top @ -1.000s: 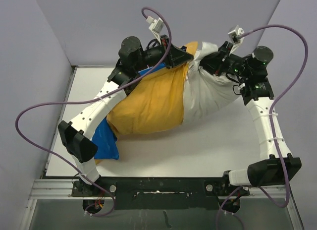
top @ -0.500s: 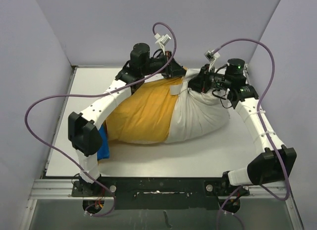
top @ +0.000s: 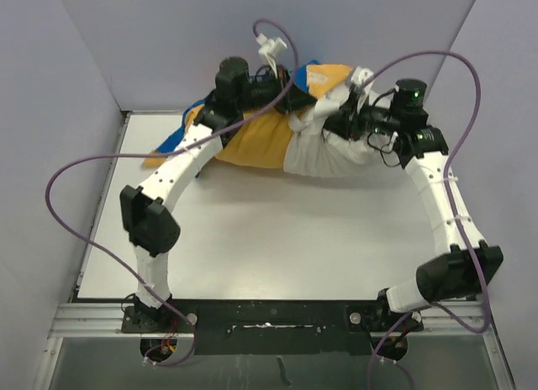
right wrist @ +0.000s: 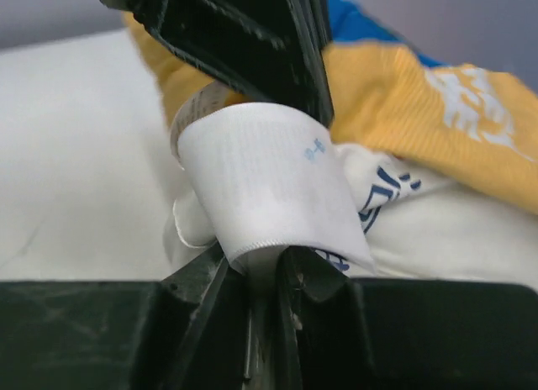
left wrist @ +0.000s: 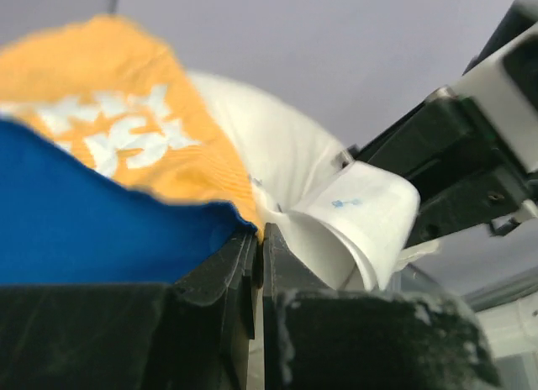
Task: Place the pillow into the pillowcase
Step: Stuff the pillow into the pillowcase.
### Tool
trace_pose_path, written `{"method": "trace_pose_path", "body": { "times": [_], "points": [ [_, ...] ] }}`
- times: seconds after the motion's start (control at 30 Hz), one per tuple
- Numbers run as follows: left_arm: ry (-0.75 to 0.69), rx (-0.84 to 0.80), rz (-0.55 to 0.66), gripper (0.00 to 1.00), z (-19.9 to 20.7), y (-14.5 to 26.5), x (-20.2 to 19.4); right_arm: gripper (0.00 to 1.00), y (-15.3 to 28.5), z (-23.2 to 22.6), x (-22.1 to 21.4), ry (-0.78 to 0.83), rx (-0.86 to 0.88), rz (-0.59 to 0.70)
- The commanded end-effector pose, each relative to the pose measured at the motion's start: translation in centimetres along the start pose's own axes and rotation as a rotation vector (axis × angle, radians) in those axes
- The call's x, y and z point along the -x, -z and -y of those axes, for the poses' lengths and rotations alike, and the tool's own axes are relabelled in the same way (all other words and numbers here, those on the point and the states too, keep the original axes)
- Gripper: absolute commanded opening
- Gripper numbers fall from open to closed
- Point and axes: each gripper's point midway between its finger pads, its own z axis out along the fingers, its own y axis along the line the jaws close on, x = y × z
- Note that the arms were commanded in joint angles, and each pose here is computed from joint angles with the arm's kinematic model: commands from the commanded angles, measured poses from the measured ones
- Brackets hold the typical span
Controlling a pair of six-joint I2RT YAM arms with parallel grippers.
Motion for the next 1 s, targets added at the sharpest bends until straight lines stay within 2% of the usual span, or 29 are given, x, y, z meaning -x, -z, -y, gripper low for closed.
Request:
{"method": "trace_pose_path", "body": {
  "times": [0.0,0.03,0.1,0.2,0.3,0.4,0.47,0.53,0.6,0.7,0.73,0.83,0.97],
  "points": [
    [-0.257,-0.241,0.014,0.00,13.3,1.6,-6.5,0.00,1.1,-12.9,-4.8,0.383,0.440,-0.016],
    [-0.240,-0.216,-0.015,0.00,12.0,1.9,-10.0,0.00,1.3,-13.5,-8.6,0.416,0.474,-0.068],
    [-0.163,-0.153,-0.060,0.00,8.6,2.7,-16.6,0.01,2.8,-15.2,-16.0,0.380,0.543,-0.212],
    [-0.004,-0.090,-0.164,0.00,5.0,4.5,-26.3,0.08,5.7,-17.6,-23.8,0.315,0.627,-0.386],
    [0.064,-0.085,-0.213,0.00,5.4,5.5,-32.4,0.25,8.8,-20.2,-26.0,0.254,0.682,-0.459],
    [0.075,-0.073,-0.230,0.09,5.9,6.2,-34.9,0.49,11.2,-22.1,-23.8,0.256,0.682,-0.428],
    [0.077,-0.067,-0.242,0.18,6.2,6.8,-35.3,0.63,12.6,-23.0,-21.5,0.282,0.647,-0.390],
    [0.063,-0.053,-0.249,0.34,6.5,8.2,-35.1,0.72,14.0,-23.3,-19.5,0.305,0.601,-0.377],
    [0.024,-0.018,-0.241,0.52,6.9,9.8,-34.0,0.77,15.2,-22.8,-17.7,0.337,0.531,-0.387],
    [-0.039,0.052,-0.248,0.73,7.8,12.8,-31.9,0.80,16.3,-20.3,-15.8,0.320,0.355,-0.442],
    [-0.040,0.099,-0.287,0.78,7.7,14.2,-31.8,0.81,16.5,-19.0,-15.4,0.306,0.280,-0.464],
    [-0.076,0.185,-0.303,0.83,8.5,17.0,-27.9,0.84,16.8,-13.6,-14.5,0.276,0.032,-0.498],
    [-0.127,0.261,-0.244,0.84,9.8,17.9,-21.1,0.86,17.8,-7.6,-13.7,0.137,-0.191,-0.429]
  ]
}}
